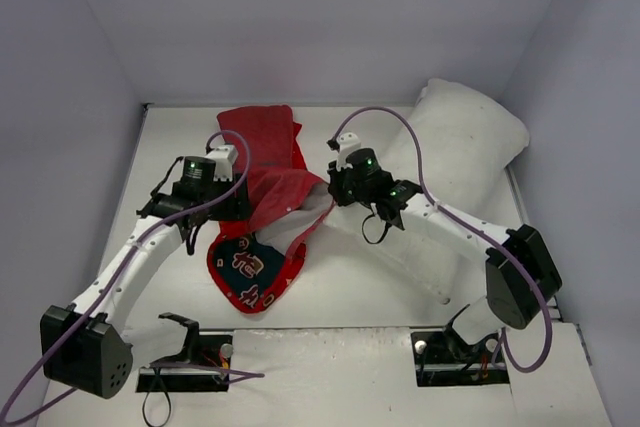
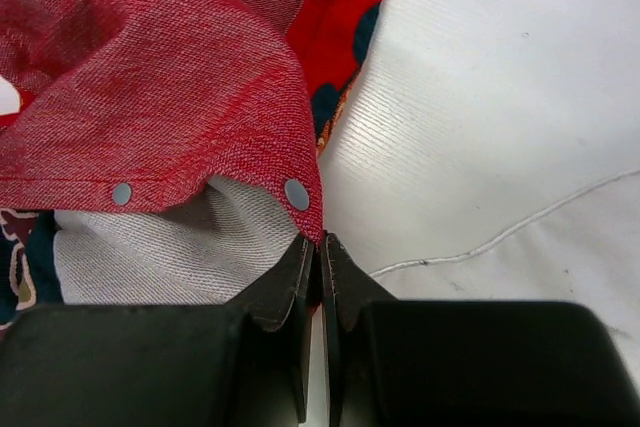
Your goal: Put the pillow into the pillowcase
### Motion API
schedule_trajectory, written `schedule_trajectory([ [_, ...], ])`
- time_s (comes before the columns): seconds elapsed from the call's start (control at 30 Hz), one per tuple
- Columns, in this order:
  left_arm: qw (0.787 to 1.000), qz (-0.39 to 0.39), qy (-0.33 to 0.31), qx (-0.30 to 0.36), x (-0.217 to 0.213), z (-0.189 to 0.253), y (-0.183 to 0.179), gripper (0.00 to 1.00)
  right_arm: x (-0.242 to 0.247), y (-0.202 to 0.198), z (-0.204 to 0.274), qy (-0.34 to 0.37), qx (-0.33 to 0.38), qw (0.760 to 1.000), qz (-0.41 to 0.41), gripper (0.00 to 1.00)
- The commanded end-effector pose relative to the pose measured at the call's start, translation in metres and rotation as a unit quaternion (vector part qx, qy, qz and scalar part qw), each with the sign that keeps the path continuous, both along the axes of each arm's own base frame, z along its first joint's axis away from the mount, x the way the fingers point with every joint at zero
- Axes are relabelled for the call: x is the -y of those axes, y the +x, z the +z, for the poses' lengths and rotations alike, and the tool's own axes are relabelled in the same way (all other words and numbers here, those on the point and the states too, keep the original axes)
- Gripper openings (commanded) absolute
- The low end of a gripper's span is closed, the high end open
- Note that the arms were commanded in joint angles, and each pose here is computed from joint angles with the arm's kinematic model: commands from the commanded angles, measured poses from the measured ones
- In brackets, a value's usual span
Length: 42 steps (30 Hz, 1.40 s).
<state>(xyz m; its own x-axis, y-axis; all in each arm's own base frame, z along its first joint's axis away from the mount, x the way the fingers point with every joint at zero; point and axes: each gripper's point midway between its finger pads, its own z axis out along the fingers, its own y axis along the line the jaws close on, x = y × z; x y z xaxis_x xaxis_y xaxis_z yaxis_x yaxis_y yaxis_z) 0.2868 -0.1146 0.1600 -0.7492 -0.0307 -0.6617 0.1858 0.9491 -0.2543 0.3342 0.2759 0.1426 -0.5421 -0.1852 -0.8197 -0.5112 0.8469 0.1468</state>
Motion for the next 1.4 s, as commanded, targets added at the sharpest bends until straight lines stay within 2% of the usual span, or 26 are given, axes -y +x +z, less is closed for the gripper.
schedule_trajectory([
  [0.0,1.000,-0.004,-0.012,0.012,0.009,0.002,0.004,0.53,-0.014,0.016,0.034,0.032,0.042,0.998,0.016,0.01],
  [0.33,0.998,0.024,-0.004,-0.053,0.017,-0.030,0.014,0.53,-0.026,0.018,0.035,0.040,0.036,0.998,0.028,0.01],
  [0.57,0.995,0.033,-0.015,-0.096,0.021,-0.044,0.005,0.52,-0.032,0.019,0.034,0.040,0.036,0.998,0.029,0.01],
  [0.7,0.993,0.042,-0.021,-0.105,0.022,-0.046,0.004,0.38,-0.038,0.023,0.036,0.043,0.039,0.998,0.035,0.00],
  [0.73,0.993,0.043,-0.019,-0.106,0.022,-0.047,0.005,0.30,-0.040,0.025,0.040,0.045,0.043,0.997,0.036,0.00],
  [0.83,0.993,0.046,-0.019,-0.103,0.022,-0.044,0.010,0.20,-0.045,0.026,0.042,0.046,0.044,0.997,0.040,0.00],
  [0.87,0.993,0.047,-0.020,-0.103,0.023,-0.043,0.011,0.13,-0.045,0.028,0.042,0.046,0.045,0.997,0.040,0.00],
  [0.97,0.994,0.051,-0.021,-0.097,0.022,-0.033,0.013,0.00,-0.048,0.028,0.044,0.049,0.046,0.997,0.042,0.00],
  [1.13,0.994,0.099,-0.009,-0.034,-0.006,0.016,0.024,0.00,-0.070,0.029,0.057,0.061,0.056,0.994,0.074,0.01],
  [1.27,0.983,0.184,0.000,0.014,-0.059,0.053,0.031,0.00,-0.108,0.031,0.078,0.075,0.077,0.987,0.123,0.01],
  [1.33,0.974,0.223,0.008,0.033,-0.084,0.064,0.027,0.00,-0.135,0.032,0.087,0.085,0.085,0.981,0.150,0.07],
  [1.37,0.971,0.235,0.011,0.042,-0.091,0.068,0.026,0.00,-0.146,0.036,0.099,0.095,0.095,0.978,0.157,0.13],
])
